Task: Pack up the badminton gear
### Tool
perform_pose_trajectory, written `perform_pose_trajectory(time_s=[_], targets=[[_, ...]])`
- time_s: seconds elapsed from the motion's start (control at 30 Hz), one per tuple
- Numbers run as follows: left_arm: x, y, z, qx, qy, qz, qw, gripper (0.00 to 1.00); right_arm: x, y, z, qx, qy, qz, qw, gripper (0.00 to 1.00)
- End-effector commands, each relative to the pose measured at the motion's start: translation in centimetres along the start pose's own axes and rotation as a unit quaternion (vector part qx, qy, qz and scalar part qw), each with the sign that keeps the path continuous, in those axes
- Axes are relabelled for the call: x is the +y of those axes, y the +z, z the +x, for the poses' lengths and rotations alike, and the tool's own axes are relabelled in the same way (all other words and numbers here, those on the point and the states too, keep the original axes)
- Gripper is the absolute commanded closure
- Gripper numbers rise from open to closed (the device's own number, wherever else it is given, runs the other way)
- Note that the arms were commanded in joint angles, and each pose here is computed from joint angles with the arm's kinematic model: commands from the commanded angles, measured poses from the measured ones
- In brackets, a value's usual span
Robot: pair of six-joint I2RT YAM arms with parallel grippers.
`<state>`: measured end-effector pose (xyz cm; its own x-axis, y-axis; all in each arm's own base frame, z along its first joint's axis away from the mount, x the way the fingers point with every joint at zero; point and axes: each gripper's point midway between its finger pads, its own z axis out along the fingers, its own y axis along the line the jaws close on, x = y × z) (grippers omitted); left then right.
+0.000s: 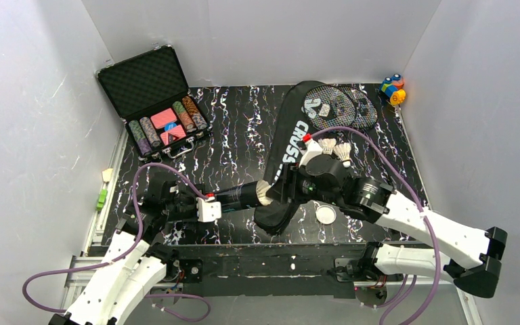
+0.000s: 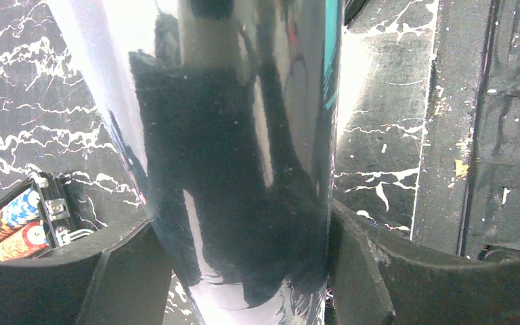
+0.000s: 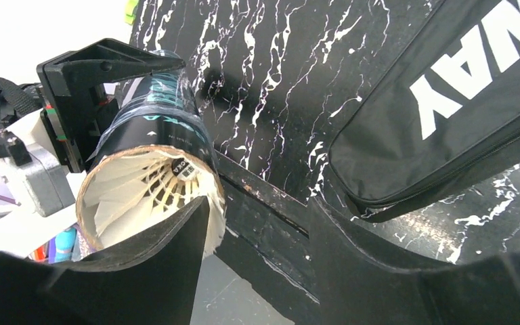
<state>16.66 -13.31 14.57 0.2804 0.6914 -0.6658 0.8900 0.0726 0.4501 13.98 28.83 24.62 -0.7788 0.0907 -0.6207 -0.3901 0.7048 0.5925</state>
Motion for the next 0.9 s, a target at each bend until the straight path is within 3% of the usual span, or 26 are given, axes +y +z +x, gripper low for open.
perform_pose_trajectory(time_s=[0.0,0.2,0.37,0.5,0.67,0.87], targets=[[1.2,-0.8,-2.2,-0.034,0.021,-0.018,0.999,0.78,1.2,1.5,-0.1,0.002,0.008,-0.021,1.000,0.38],[1.3,-1.0,-2.7,-0.042,0.018,-0.020,0.999,0.78,1.5,3.4,0.7,0.021,0.003,-0.026,0.999,0.41],[1.2,-0.8,-2.4,-0.038,0.013,-0.018,0.999,0.78,3.2,3.3,-1.0,0.014,-0.016,-0.038,0.999,0.24],[1.0,-0.7,-1.8,-0.028,0.013,-0.020,0.999,0.78,4.3,-0.7,-4.0,-0.041,-0.002,-0.064,0.997,0.18],[0.5,-0.4,-1.1,-0.020,0.014,-0.015,1.000,0.78,1.0,-4.8,-5.3,-0.084,0.044,-0.043,0.995,0.15],[0.3,-0.2,-0.8,-0.017,0.017,-0.012,1.000,0.76,-9.5,-4.5,-2.6,-0.065,0.174,0.102,0.977,0.13]])
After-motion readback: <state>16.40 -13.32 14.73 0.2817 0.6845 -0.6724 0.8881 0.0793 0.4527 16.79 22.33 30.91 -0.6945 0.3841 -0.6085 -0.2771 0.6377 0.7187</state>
